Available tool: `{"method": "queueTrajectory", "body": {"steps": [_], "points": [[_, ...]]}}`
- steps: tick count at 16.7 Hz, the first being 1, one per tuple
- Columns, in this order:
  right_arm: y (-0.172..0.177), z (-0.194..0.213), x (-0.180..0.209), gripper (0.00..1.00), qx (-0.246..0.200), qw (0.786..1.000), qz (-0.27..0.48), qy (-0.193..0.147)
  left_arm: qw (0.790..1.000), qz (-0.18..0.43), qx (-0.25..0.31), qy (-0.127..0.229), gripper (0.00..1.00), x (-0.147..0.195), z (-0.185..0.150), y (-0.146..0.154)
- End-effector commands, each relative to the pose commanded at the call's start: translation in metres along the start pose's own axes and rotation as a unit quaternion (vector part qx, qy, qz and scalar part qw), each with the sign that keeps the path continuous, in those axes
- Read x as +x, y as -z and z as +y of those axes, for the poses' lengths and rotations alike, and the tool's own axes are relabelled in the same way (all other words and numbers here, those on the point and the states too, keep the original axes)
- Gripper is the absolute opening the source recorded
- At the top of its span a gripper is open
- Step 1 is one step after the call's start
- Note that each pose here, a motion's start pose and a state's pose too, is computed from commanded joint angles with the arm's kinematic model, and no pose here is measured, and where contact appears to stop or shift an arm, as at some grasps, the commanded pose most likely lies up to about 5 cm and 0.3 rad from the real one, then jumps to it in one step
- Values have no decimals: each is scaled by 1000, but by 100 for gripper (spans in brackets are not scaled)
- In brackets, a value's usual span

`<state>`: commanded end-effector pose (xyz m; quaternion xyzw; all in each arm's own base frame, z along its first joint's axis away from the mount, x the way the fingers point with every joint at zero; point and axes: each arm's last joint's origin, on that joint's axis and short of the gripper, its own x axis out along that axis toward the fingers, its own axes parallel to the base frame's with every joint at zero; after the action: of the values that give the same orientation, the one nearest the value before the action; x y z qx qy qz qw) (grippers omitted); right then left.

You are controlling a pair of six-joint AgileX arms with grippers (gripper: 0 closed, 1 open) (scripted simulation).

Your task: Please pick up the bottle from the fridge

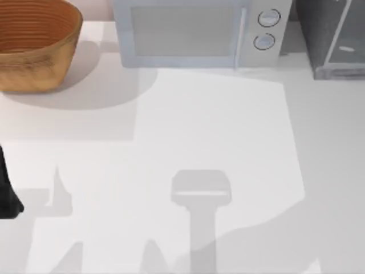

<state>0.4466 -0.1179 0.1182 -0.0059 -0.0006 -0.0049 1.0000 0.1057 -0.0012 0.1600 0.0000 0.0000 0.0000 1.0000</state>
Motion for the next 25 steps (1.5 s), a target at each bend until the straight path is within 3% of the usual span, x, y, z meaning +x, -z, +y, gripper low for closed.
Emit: {"method": "queueTrajectory", "body": {"steps": [7, 17, 25], "points": [[0, 0, 0, 2, 0, 1000, 0, 0, 1000, 0, 0, 0, 100, 0, 0, 0], [-1, -1, 0, 0, 1, 1000, 0, 1, 1000, 0, 0, 0, 100, 0, 0, 0], [-49, -2, 0, 0, 1, 1000, 0, 1, 1000, 0, 0, 0, 100, 0, 0, 0]]}}
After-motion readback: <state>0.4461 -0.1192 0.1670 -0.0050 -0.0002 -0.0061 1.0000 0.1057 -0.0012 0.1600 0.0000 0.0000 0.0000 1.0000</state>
